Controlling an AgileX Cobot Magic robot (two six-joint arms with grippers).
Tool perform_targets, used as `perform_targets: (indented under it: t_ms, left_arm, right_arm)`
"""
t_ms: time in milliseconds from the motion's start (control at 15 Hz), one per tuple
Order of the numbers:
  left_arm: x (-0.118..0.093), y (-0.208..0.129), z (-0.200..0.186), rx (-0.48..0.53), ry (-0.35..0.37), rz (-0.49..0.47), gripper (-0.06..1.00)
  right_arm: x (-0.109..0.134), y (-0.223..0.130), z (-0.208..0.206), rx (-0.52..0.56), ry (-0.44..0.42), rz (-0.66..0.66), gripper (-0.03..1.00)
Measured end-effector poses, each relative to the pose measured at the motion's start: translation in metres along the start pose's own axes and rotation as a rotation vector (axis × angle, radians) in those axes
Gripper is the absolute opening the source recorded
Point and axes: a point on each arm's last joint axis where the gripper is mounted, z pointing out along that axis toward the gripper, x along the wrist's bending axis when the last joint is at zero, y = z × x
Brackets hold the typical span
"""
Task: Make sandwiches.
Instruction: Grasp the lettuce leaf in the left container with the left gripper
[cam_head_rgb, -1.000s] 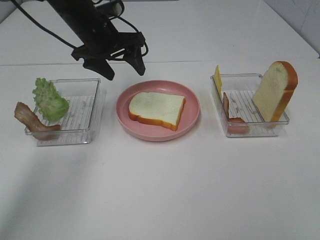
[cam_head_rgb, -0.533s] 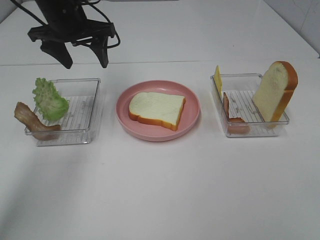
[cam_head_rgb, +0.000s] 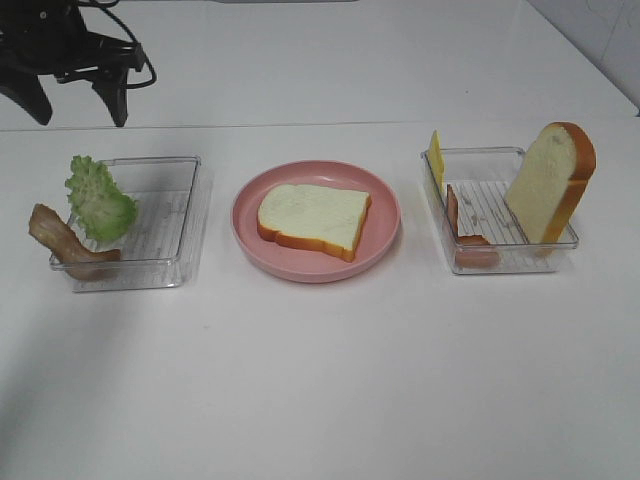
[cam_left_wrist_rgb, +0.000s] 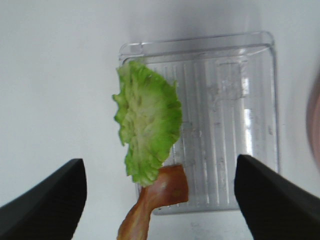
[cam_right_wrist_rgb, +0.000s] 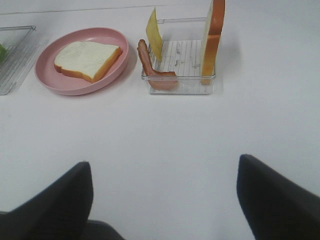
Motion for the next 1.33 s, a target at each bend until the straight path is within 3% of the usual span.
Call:
perform_targets:
  t_ms: [267,667,1267,1333]
  left_arm:
    - [0.027,-0.001,0.009,0.031,0.033,-0.046,0.76]
    - [0.027,-0.004,0.061,0.129,0.047,-0.044,0.75]
    - [0.026,-0.003,0.082,0.132,0.047,-0.042,0.37]
    - [0.026,-0.002,0.082,0.126,0.045,-0.042,0.28]
  right_arm:
    - [0.0,0.0,0.0,0.0,0.001,0.0,0.74]
    - [0.0,0.0,0.0,0.0,0.002,0.001,0.74]
    - [0.0,0.0,0.0,0.0,0.002,0.001,0.74]
    - [0.0,0.0,0.0,0.0,0.002,0.001,0.74]
